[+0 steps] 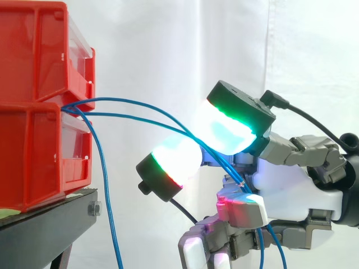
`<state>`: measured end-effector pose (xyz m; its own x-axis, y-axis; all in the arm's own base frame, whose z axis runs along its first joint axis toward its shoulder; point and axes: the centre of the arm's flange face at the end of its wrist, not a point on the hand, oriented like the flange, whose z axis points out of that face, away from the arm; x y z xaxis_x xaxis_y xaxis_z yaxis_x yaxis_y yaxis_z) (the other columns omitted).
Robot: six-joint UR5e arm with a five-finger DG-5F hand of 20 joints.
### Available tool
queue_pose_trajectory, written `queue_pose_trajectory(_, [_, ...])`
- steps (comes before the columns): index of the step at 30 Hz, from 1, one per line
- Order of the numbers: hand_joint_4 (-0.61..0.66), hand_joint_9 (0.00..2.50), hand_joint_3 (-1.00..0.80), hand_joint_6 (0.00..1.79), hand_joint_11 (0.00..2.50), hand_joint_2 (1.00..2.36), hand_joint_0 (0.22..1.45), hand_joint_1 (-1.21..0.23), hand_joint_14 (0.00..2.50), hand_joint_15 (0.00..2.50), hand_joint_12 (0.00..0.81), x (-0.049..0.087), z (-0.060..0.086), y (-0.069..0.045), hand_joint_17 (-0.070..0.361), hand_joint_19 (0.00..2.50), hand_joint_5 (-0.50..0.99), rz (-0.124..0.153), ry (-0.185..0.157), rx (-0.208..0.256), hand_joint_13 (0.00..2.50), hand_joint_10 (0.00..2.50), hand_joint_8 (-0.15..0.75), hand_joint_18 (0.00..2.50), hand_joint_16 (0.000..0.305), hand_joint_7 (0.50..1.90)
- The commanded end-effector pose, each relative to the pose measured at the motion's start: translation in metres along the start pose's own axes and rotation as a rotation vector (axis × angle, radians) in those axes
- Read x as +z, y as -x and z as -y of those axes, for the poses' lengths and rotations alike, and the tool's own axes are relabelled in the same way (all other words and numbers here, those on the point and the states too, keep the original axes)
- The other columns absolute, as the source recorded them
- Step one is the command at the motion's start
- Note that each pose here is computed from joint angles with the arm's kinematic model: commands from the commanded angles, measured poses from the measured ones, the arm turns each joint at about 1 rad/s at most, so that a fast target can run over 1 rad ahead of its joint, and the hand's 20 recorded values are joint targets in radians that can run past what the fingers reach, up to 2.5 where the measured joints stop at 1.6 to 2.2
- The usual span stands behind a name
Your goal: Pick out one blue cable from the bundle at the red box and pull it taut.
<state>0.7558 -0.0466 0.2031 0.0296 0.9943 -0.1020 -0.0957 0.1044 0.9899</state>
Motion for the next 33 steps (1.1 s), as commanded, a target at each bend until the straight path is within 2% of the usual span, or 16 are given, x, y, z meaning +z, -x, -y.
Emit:
queue_pose_trajectory(1, [-0.12, 1.37, -0.5, 0.85, 0.77, 1.0, 0.58, -0.58, 0.02, 0.42, 0.328, 0.0002, -0.0009, 0.0008, 0.104, 0.69, -0.08, 0.001, 0.001, 0.0, 0.99, 0.03, 0.269, 0.87, 0.046, 0.86])
queue_pose_trajectory(7, [-0.15, 1.37, -0.32, 0.83, 0.76, 1.01, 0.58, -0.65, 0.02, 0.43, 0.331, 0.0, 0.0003, 0.0007, 0.105, 0.71, -0.07, 0.001, -0.002, 0.0, 0.98, 0.03, 0.273, 0.85, 0.047, 0.88])
queue_pose_trajectory(12, [-0.14, 1.38, -0.23, 0.82, 0.74, 1.02, 0.58, -0.66, 0.02, 0.41, 0.353, 0.0001, 0.0002, -0.0004, 0.115, 0.7, -0.06, -0.001, -0.001, 0.0, 0.99, 0.03, 0.288, 0.87, 0.051, 0.89])
queue_pose_trajectory(14, [-0.12, 1.44, -0.2, 0.82, 0.82, 1.01, 0.58, -0.69, 0.02, 0.41, 0.371, -0.0005, 0.001, 0.0007, 0.124, 0.68, -0.06, 0.001, -0.003, -0.001, 1.0, 0.03, 0.3, 0.91, 0.055, 0.95])
queue_pose_trajectory(18, [-0.08, 1.43, -0.14, 0.87, 0.97, 1.01, 0.58, -0.72, 0.02, 0.4, 0.387, 0.0001, 0.0002, -0.0004, 0.131, 0.65, -0.07, -0.001, -0.001, 0.0, 0.99, 0.03, 0.299, 0.93, 0.058, 0.97])
queue_pose_trajectory(23, [-0.06, 1.32, -0.09, 0.92, 0.91, 1.01, 0.6, -0.81, 0.01, 0.4, 0.393, -0.0004, -0.0001, 0.0009, 0.134, 0.64, -0.09, 0.001, -0.002, 0.0, 0.95, 0.03, 0.313, 0.91, 0.06, 0.88])
queue_pose_trajectory(26, [-0.06, 1.29, -0.11, 0.93, 0.9, 1.01, 0.61, -0.83, 0.02, 0.41, 0.379, -0.0005, 0.001, 0.0007, 0.128, 0.65, -0.09, 0.001, -0.003, -0.001, 0.93, 0.03, 0.303, 0.88, 0.057, 0.86])
queue_pose_trajectory(29, [-0.09, 1.24, -0.2, 0.94, 0.93, 1.02, 0.65, -0.85, 0.02, 0.42, 0.34, 0.0001, 0.0002, -0.0004, 0.109, 0.69, -0.1, -0.001, -0.001, 0.0, 0.87, 0.03, 0.264, 0.8, 0.048, 0.89])
queue_pose_trajectory(33, [-0.12, 1.24, -0.33, 0.94, 0.94, 1.01, 0.71, -0.89, 0.02, 0.42, 0.325, -0.0005, 0.001, 0.0007, 0.103, 0.68, -0.09, 0.001, -0.003, -0.001, 0.86, 0.03, 0.261, 0.79, 0.046, 0.95])
